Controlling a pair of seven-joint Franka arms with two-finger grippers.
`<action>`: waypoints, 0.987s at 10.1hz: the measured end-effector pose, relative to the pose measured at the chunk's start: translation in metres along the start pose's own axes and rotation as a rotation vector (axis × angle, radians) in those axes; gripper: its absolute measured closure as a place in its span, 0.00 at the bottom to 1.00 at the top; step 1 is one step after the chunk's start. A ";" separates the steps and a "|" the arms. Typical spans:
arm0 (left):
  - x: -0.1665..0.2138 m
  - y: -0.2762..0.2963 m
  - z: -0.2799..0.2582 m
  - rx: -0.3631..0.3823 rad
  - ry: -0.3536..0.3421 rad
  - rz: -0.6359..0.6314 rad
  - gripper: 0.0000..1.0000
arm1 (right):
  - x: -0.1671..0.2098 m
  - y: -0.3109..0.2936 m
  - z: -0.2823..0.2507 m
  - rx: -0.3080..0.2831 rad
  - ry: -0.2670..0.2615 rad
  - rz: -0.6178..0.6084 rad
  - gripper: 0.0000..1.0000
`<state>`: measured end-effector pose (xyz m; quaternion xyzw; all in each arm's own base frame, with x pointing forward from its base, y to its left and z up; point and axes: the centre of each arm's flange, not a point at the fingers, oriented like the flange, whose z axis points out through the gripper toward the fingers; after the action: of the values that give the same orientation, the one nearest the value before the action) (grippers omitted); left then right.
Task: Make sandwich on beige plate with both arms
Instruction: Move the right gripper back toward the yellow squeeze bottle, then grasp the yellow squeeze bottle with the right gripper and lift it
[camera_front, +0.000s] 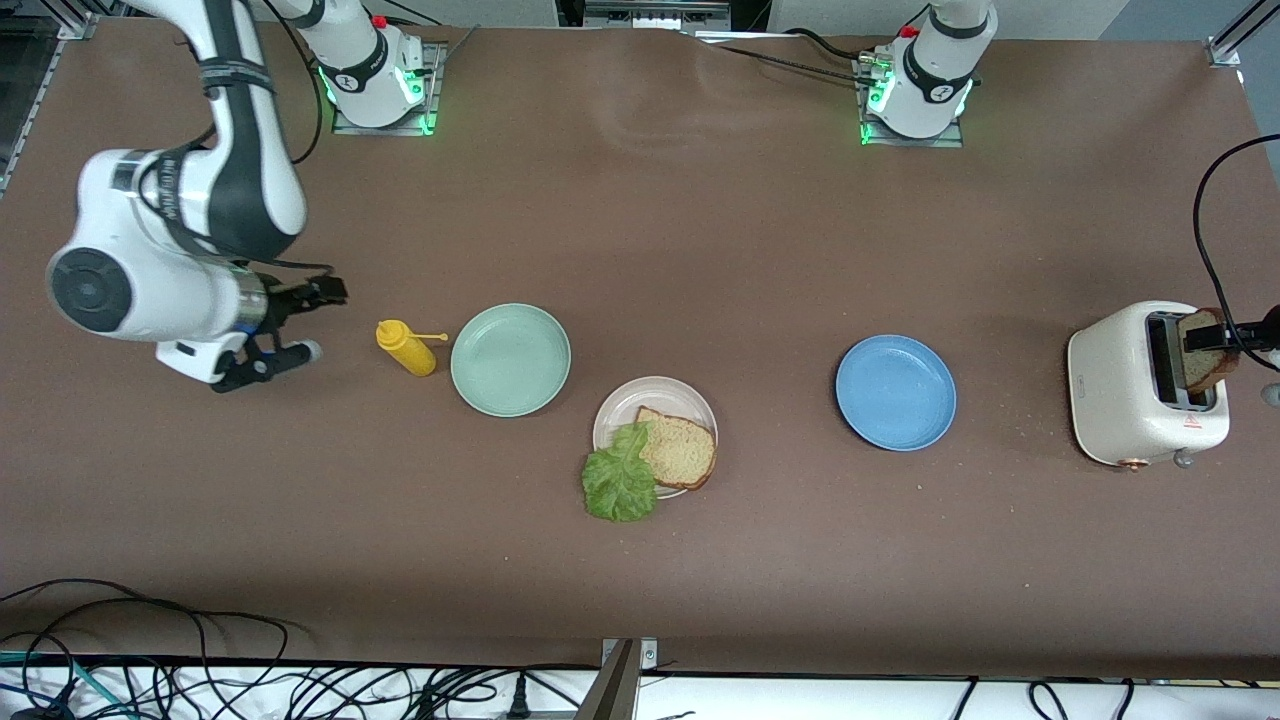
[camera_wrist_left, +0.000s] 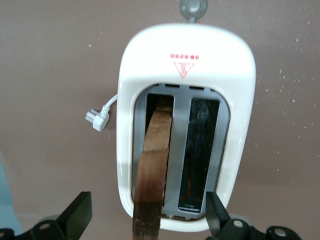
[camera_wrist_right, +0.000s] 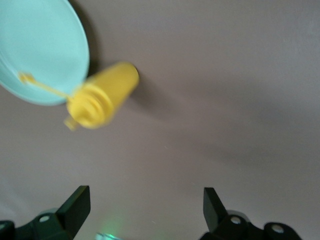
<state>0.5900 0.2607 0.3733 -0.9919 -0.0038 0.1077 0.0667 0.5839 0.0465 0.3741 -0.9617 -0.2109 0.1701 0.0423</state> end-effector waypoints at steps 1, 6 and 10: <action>-0.004 0.002 -0.002 0.001 0.002 0.003 0.00 | -0.009 0.014 0.010 0.044 0.008 -0.082 0.00; -0.024 0.006 -0.010 0.015 0.052 0.009 0.00 | -0.027 0.092 0.059 0.314 0.318 -0.527 0.00; -0.048 -0.033 -0.021 -0.053 0.111 0.043 0.00 | -0.009 0.113 0.108 0.410 0.606 -0.724 0.00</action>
<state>0.5479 0.2893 0.4083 -0.9976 0.0185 0.0540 0.0380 0.5829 -0.0589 0.2581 -0.8050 -0.4711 -0.1038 0.3452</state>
